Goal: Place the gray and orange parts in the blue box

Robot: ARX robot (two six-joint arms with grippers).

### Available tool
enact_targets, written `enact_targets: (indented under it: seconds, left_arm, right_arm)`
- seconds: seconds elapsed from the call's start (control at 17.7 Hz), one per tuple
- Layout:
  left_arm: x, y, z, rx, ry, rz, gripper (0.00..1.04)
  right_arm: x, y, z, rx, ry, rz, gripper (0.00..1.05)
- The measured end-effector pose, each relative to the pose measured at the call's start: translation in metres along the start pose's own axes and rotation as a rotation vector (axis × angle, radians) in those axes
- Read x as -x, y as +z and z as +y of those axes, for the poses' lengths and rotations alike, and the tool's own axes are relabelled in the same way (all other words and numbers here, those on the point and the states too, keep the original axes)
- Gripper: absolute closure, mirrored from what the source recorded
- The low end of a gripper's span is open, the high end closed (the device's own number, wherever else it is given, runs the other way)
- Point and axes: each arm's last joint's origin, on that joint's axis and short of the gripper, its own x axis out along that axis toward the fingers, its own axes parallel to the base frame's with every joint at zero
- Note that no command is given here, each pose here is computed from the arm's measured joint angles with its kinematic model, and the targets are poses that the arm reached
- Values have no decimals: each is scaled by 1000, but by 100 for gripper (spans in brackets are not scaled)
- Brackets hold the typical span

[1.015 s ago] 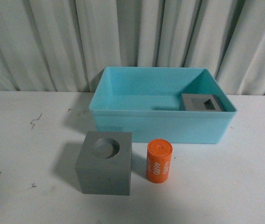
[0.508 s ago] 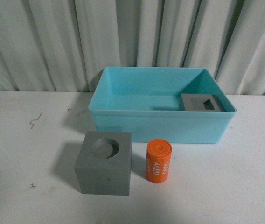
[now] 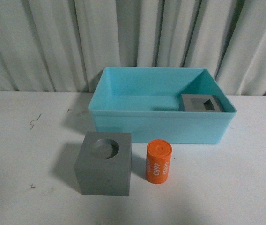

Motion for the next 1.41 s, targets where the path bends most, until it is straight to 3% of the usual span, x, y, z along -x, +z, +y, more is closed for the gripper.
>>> enact_targets:
  seconds: [0.06,0.11,0.17,0.28,0.56,0.96,1.41]
  left_arm:
    - [-6,6,-3,52,96,217,7]
    - [-15,15,-7,98,143,289,7]
    - [-30,25,-13,143,175,301,7]
    - [-73,40,-39,170,116,313,7]
    - [-135,29,-82,103,51,423,7]
    - [-160,1,-123,47,-20,501,7]
    - [-182,-14,-143,19,-50,528,7]
  right_arm:
    - [0,0,0,-1,-2,0,16]
    - [0,0,0,0,1,-1,9]
    - [0,0,0,-1,0,-2,5]
    - [0,0,0,0,0,0,6]
    - [0,0,0,0,0,-1,6]
    - [0,0,0,0,0,-1,6]
    - [0,0,0,0,0,-1,6]
